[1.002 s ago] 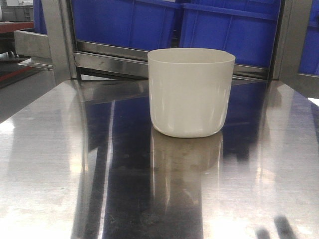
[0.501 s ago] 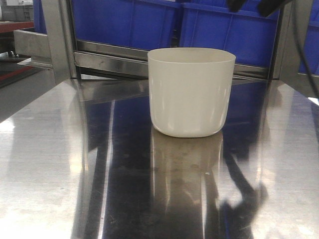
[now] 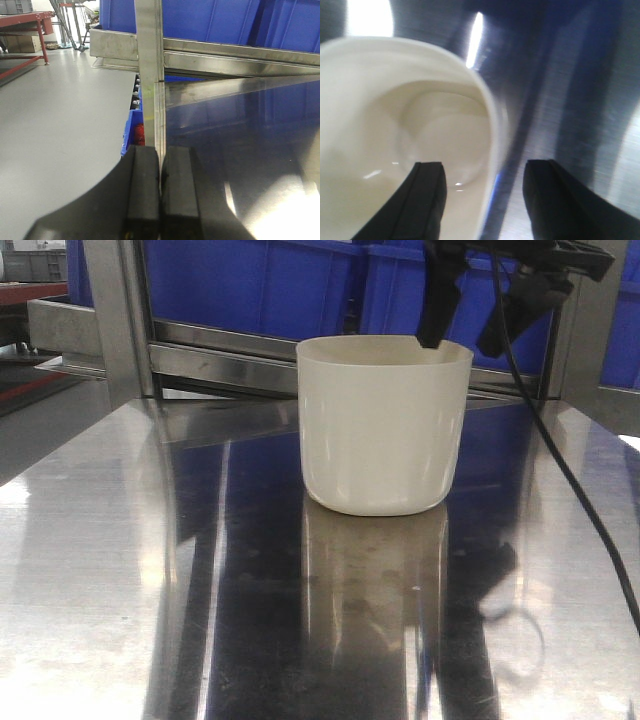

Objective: Move white bin to right shelf second layer
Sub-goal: 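Move the right gripper down to the rim of the white bin, then close the right gripper on the bin rim and lift it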

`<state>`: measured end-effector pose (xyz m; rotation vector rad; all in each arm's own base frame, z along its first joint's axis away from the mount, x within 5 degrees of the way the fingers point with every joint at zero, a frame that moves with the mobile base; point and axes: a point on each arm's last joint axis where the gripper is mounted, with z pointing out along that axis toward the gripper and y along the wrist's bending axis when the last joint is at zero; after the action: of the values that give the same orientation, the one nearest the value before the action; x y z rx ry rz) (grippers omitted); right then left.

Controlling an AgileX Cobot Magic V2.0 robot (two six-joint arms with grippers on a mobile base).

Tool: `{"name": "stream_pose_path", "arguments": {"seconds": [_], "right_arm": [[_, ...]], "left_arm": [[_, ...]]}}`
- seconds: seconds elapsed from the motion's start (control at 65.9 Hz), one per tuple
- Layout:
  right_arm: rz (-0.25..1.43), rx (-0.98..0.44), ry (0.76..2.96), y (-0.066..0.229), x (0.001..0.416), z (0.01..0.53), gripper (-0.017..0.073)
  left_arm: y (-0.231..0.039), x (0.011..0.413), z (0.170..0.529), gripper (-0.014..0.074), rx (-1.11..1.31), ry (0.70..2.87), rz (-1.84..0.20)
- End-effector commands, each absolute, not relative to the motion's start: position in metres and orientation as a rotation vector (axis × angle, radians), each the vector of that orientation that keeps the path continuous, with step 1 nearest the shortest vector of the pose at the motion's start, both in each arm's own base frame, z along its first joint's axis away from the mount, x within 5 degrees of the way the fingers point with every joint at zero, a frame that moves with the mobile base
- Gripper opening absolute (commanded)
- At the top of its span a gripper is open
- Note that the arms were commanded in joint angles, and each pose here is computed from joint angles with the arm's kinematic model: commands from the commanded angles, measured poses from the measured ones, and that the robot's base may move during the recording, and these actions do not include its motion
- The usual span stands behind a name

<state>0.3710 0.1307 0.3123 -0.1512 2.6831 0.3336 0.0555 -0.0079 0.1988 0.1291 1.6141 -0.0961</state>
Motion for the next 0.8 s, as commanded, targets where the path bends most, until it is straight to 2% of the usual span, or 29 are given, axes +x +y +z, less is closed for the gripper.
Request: {"name": "stream_pose_path", "arguments": {"seconds": [0.0, 0.213, 0.455, 0.516, 0.683, 0.789], "right_arm": [[0.339, -0.142, 2.580, 0.127, 0.366, 0.342, 0.0467], [0.329, -0.136, 2.673, 0.131, 0.375, 0.318, 0.0465], [0.338, -0.113, 2.671, 0.131, 0.377, 0.317, 0.0452], [0.342, -0.103, 2.665, 0.131, 0.378, 0.319, 0.0406], [0.351, -0.099, 2.649, 0.131, 0.379, 0.322, 0.0158], [0.352, -0.099, 2.649, 0.131, 0.379, 0.322, 0.0048]], "left_arm": [[-0.008, 0.056, 0.195, 0.0085, 0.123, 1.549, -0.105], [-0.008, 0.056, 0.195, 0.0085, 0.123, 1.549, -0.105], [-0.008, 0.056, 0.195, 0.0085, 0.123, 1.549, -0.105], [-0.008, 0.056, 0.195, 0.0085, 0.123, 1.549, -0.105], [-0.008, 0.056, 0.195, 0.0085, 0.123, 1.549, -0.105], [-0.008, 0.056, 0.195, 0.0085, 0.123, 1.549, -0.105]]}}
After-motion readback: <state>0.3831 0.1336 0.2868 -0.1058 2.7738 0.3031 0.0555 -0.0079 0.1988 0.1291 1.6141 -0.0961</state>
